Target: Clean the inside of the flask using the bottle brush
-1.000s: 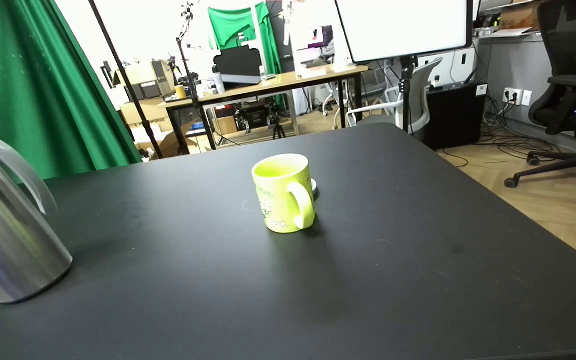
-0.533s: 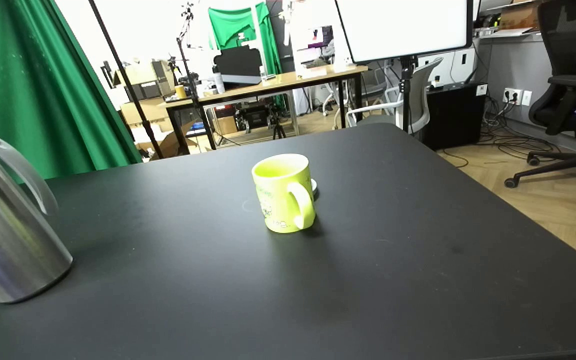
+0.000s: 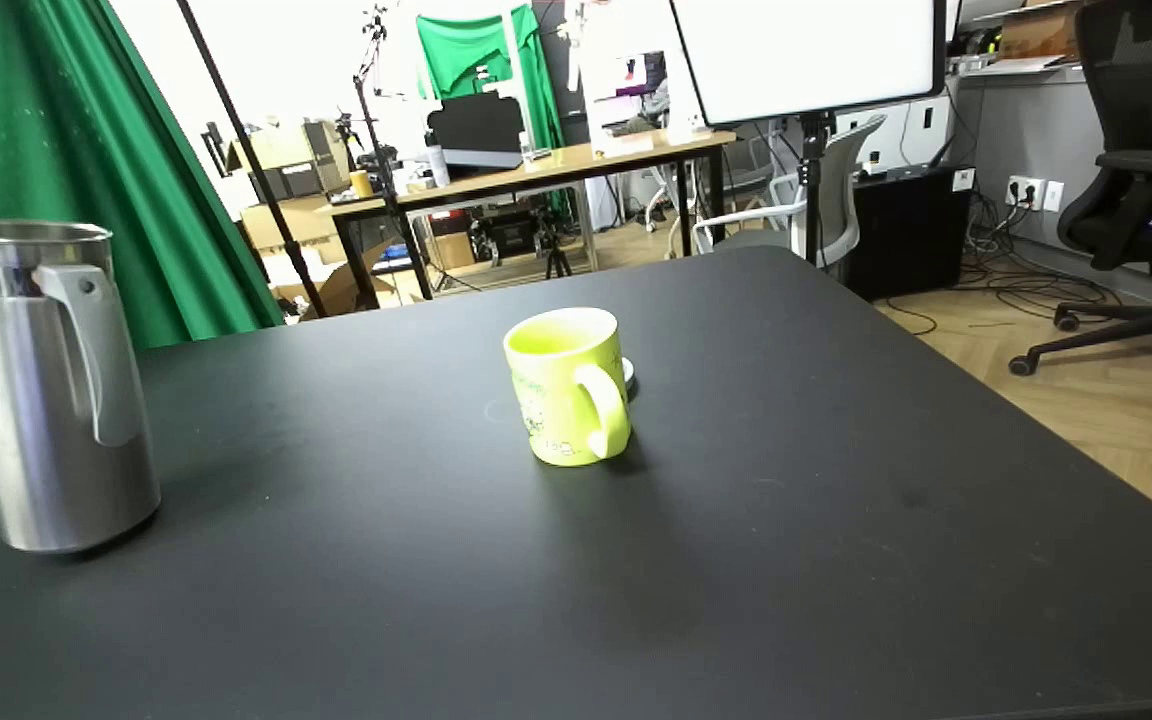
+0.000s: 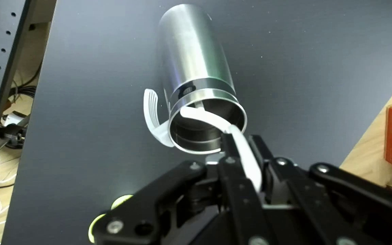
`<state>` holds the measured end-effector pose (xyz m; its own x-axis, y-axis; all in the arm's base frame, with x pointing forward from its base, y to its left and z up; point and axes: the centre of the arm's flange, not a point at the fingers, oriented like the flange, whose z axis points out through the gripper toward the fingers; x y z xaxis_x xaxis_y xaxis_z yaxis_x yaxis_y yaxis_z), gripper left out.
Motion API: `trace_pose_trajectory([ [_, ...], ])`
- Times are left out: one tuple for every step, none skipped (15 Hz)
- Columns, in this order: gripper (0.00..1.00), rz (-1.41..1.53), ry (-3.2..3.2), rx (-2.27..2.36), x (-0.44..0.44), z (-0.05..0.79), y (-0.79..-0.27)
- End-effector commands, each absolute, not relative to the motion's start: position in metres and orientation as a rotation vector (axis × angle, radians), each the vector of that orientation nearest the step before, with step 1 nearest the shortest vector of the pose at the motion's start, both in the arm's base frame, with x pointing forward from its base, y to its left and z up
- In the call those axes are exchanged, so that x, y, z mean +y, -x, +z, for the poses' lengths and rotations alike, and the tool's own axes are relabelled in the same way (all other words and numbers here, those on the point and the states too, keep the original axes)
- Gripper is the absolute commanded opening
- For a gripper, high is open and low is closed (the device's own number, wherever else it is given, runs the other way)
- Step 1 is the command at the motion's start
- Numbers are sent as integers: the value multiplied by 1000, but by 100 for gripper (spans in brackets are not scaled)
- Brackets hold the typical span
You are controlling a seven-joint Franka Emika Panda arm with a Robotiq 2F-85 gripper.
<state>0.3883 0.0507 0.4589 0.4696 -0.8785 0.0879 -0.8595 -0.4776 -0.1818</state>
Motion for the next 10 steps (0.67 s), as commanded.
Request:
trace_pose_trajectory([
  [4, -207, 2591, 1524, 49, 439, -400],
  [4, -192, 2596, 1514, 51, 435, -401],
  [4, -179, 2601, 1504, 53, 431, -403],
  [4, -158, 2607, 1489, 55, 427, -405],
  [4, -147, 2613, 1484, 57, 423, -407],
  [4, -134, 2617, 1476, 59, 419, -409],
  [4, -125, 2621, 1471, 61, 416, -410],
  [4, -117, 2626, 1469, 62, 413, -412],
  [4, -115, 2628, 1466, 63, 411, -413],
  [4, -116, 2631, 1465, 63, 410, -414],
])
